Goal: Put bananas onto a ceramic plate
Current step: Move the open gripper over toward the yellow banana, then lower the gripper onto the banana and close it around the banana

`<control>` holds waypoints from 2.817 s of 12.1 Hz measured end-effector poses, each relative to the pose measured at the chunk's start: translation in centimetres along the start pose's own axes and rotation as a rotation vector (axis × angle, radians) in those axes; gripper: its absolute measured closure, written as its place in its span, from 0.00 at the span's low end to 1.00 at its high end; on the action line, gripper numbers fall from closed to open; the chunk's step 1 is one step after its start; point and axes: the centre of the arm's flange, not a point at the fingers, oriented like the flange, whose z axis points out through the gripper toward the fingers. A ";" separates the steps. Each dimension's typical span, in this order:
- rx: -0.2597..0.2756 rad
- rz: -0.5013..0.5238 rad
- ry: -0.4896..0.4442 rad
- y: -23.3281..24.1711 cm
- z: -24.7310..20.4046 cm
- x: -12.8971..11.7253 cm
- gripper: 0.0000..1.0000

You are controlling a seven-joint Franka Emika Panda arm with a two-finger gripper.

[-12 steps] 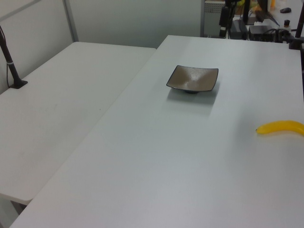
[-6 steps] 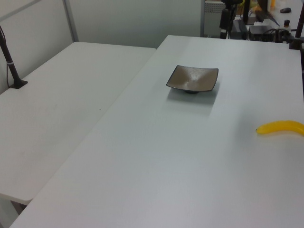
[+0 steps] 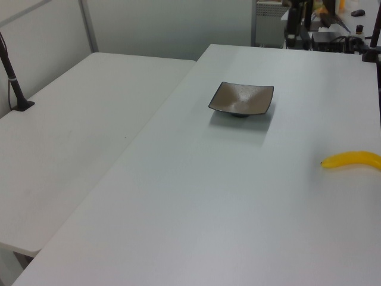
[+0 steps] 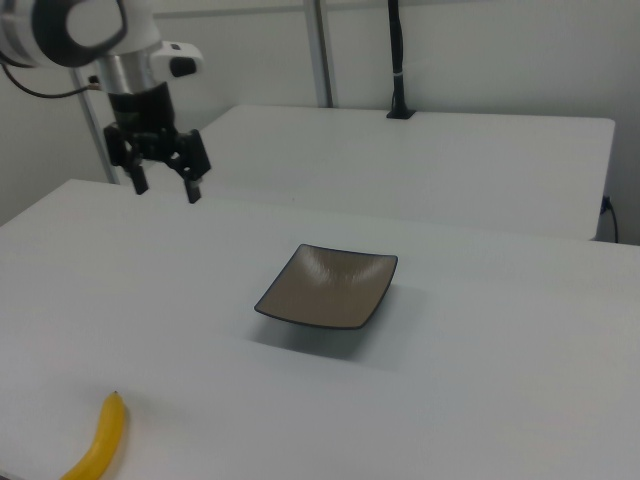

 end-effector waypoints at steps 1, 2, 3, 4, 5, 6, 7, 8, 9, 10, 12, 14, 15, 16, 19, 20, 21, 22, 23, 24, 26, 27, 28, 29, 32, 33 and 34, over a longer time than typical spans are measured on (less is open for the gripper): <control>0.004 -0.027 -0.043 -0.6 -0.9 -1.6 0.00; 0.009 -0.082 -0.096 -1.4 -1.7 -3.3 0.00; 0.014 -0.121 -0.135 -1.9 -2.1 -4.6 0.00; 0.019 -0.155 -0.180 -2.4 -2.2 -5.9 0.00; 0.022 -0.172 -0.199 -2.8 -2.1 -6.7 0.00; 0.023 -0.192 -0.225 -3.5 -1.4 -7.8 0.00; 0.021 -0.203 -0.242 -4.1 -0.7 -8.5 0.00; 0.019 -0.217 -0.275 -4.8 0.7 -9.6 0.00; 0.018 -0.226 -0.306 -5.3 2.1 -10.6 0.00; 0.018 -0.228 -0.332 -5.5 3.5 -11.4 0.00; 0.019 -0.226 -0.355 -5.3 6.8 -12.1 0.00; 0.020 -0.224 -0.366 -5.2 10.2 -12.2 0.00; 0.020 -0.223 -0.364 -5.1 12.0 -12.2 0.00; 0.019 -0.222 -0.357 -5.0 13.7 -12.3 0.00; 0.017 -0.220 -0.341 -4.8 17.5 -12.8 0.00; 0.016 -0.219 -0.335 -4.8 19.0 -13.1 0.00; 0.015 -0.218 -0.330 -4.7 20.4 -13.5 0.00; 0.012 -0.222 -0.323 -4.8 22.0 -13.9 0.00; 0.002 -0.238 -0.318 -5.5 23.6 -14.5 0.00; -0.011 -0.252 -0.309 -6.2 25.1 -15.1 0.00; -0.023 -0.260 -0.288 -6.7 27.3 -15.9 0.00; -0.023 -0.260 -0.283 -6.7 28.0 -16.2 0.00; -0.024 -0.259 -0.274 -6.6 28.6 -16.5 0.00; -0.025 -0.260 -0.261 -6.5 29.2 -16.7 0.00; -0.028 -0.262 -0.251 -6.5 30.1 -17.2 0.00; -0.028 -0.262 -0.255 -6.5 30.3 -17.3 0.00; -0.028 -0.266 -0.259 -6.6 30.5 -17.3 0.00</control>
